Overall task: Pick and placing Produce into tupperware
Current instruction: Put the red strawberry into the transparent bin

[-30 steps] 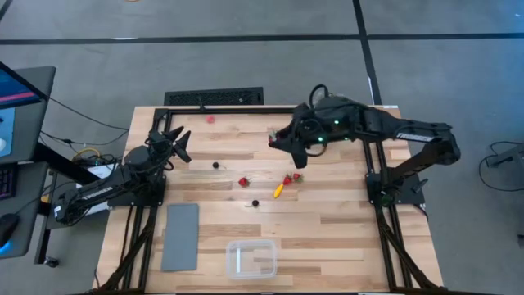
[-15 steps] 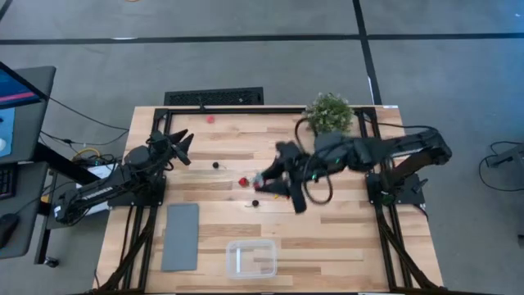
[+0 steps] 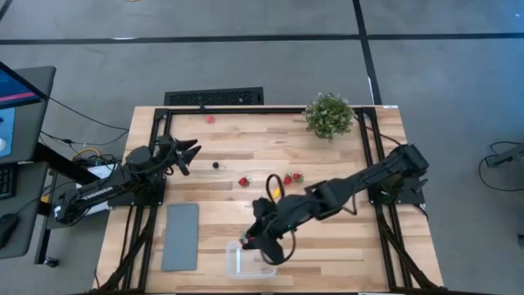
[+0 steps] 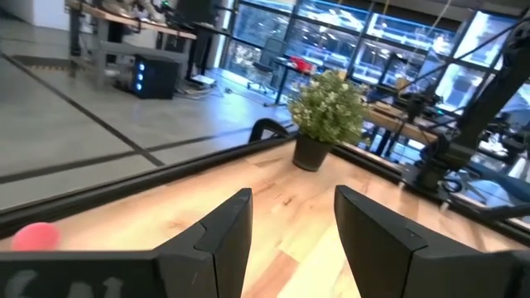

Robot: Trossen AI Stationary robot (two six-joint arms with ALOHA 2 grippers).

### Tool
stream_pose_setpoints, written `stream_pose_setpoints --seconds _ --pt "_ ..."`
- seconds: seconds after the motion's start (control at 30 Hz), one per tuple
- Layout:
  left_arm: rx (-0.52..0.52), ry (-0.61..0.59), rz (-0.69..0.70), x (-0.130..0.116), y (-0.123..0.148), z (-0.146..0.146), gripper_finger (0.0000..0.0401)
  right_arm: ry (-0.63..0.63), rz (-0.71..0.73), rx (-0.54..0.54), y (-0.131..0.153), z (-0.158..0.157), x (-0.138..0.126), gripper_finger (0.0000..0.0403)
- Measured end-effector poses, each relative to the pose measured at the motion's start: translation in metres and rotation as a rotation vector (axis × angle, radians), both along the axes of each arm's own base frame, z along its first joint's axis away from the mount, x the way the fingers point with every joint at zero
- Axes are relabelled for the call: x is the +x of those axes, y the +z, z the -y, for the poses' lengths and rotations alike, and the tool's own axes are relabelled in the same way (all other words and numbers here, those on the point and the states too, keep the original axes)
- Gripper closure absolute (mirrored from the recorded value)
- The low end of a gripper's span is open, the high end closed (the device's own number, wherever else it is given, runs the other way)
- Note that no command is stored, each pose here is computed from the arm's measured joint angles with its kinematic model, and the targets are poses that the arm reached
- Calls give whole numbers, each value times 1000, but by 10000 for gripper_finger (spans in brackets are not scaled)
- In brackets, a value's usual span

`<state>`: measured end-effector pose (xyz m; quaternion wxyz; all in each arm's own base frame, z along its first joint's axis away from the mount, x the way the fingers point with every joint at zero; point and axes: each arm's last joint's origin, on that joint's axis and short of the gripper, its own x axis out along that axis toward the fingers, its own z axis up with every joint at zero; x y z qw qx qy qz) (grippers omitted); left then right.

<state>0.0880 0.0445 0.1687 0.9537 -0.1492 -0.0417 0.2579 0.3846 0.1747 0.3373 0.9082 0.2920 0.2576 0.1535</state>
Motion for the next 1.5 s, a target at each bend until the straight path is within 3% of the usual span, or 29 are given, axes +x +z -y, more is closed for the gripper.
stream_pose_setpoints --seconds 0.3,0.47,0.67,0.83,0.93,1.13,1.3,1.5 --pt "6 -12 -7 0 0 0 238 22 -176 9 -55 -26 16 215" --pt "6 -12 -8 0 0 0 238 32 -278 -8 -86 -37 20 247" --pt "-2 -15 -4 0 0 0 238 43 -379 -13 -113 -45 22 248" --pt "-4 -40 -8 1 -1 1 238 15 -470 -47 -131 -44 22 202" --pt "-5 -52 -10 1 -1 1 238 -1 -506 -50 -145 -44 25 196" --pt "-6 -58 -13 1 -1 1 238 -20 -589 -78 -163 -43 24 253" --pt "-2 -59 -17 1 -1 1 238 -20 -576 -70 -167 -44 27 304" --pt "2 -58 -23 1 -2 1 238 -24 -559 -59 -166 -42 30 329"
